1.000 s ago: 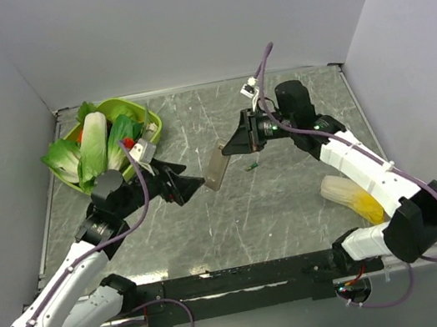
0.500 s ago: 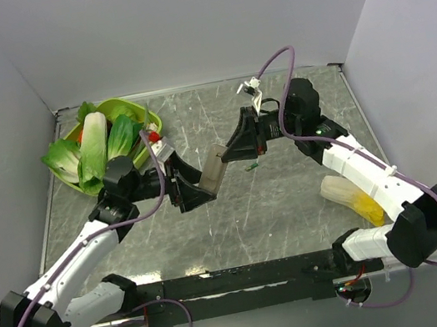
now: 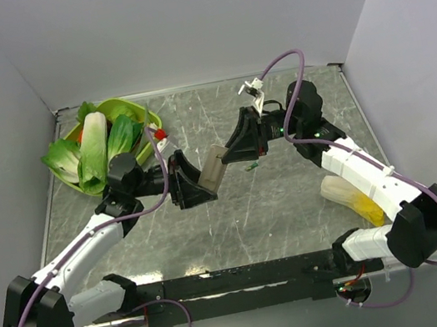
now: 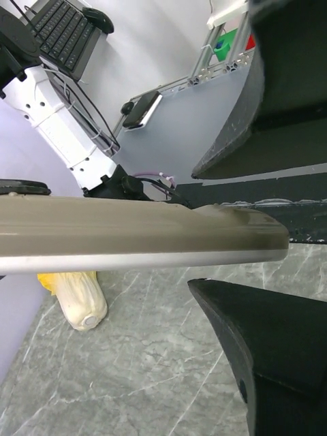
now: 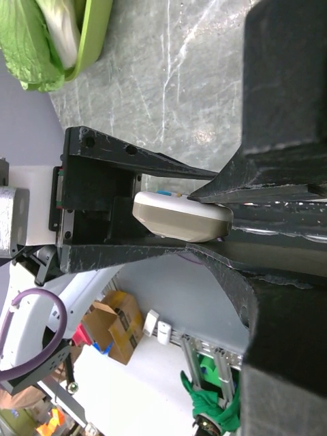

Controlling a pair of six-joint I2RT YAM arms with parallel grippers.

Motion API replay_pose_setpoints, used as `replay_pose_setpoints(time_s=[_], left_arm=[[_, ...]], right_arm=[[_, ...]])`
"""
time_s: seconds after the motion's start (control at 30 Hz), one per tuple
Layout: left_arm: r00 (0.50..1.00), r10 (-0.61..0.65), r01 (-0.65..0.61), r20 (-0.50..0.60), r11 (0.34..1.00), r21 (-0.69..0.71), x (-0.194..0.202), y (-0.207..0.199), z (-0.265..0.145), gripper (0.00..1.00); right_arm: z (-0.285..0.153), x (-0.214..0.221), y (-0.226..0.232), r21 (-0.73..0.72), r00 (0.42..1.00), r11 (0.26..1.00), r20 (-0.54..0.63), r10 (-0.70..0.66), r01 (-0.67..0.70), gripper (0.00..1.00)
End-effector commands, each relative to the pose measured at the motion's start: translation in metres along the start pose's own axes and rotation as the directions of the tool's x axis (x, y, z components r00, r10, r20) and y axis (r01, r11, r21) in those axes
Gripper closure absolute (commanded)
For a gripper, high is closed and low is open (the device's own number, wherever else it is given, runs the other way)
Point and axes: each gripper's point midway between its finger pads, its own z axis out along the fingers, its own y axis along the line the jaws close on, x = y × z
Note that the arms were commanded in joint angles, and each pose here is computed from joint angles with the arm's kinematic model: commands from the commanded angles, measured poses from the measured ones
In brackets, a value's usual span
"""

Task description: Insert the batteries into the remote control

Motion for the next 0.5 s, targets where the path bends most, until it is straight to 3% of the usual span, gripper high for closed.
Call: replay_pose_setpoints(time_s=[0.0,0.1,0.2,0.23,0.27,0.33,0.4,0.47], left_arm=[[0.997,0.067,-0.068,0.029,0.997,0.04,-0.016,-0.011,0.0,0.39],[0.997,0.064,-0.066,0.044,0.997,0.033,-0.018,-0.01,0.001,0.55],[0.996,0.059,-0.061,0.059,0.998,0.03,-0.02,-0.011,0.0,0.79],[0.996,0.054,-0.055,0.067,0.998,0.01,-0.02,-0.007,0.0,0.98],[0.996,0.055,-0.055,0.074,0.998,-0.009,-0.021,-0.006,0.0,0.98],[0.998,0.015,-0.008,0.069,0.995,-0.098,-0.013,0.01,-0.002,0.98],[0.995,-0.017,0.037,0.1,0.978,-0.206,-0.01,0.027,-0.007,0.98],[0.99,-0.063,0.096,0.129,0.959,-0.265,-0.003,0.034,-0.013,0.98]], right_arm=[[0.003,-0.013,0.013,-0.049,0.996,0.995,0.016,-0.091,0.091,1.0],[0.007,-0.013,0.013,-0.051,0.996,0.995,0.009,-0.084,0.085,1.0],[0.009,-0.011,0.011,-0.04,0.996,0.996,0.008,-0.085,0.085,1.0],[0.009,-0.01,0.011,-0.032,0.996,0.996,0.009,-0.085,0.086,1.0],[0.009,-0.013,0.003,0.015,0.996,0.997,0.027,-0.082,0.081,1.0],[0.007,-0.015,0.0,0.068,0.994,0.993,0.05,-0.099,0.096,0.85],[0.003,-0.016,-0.009,0.144,0.978,0.973,0.073,-0.194,0.182,0.65],[-0.004,-0.015,-0.006,0.215,0.933,0.919,0.07,-0.353,0.331,0.52]])
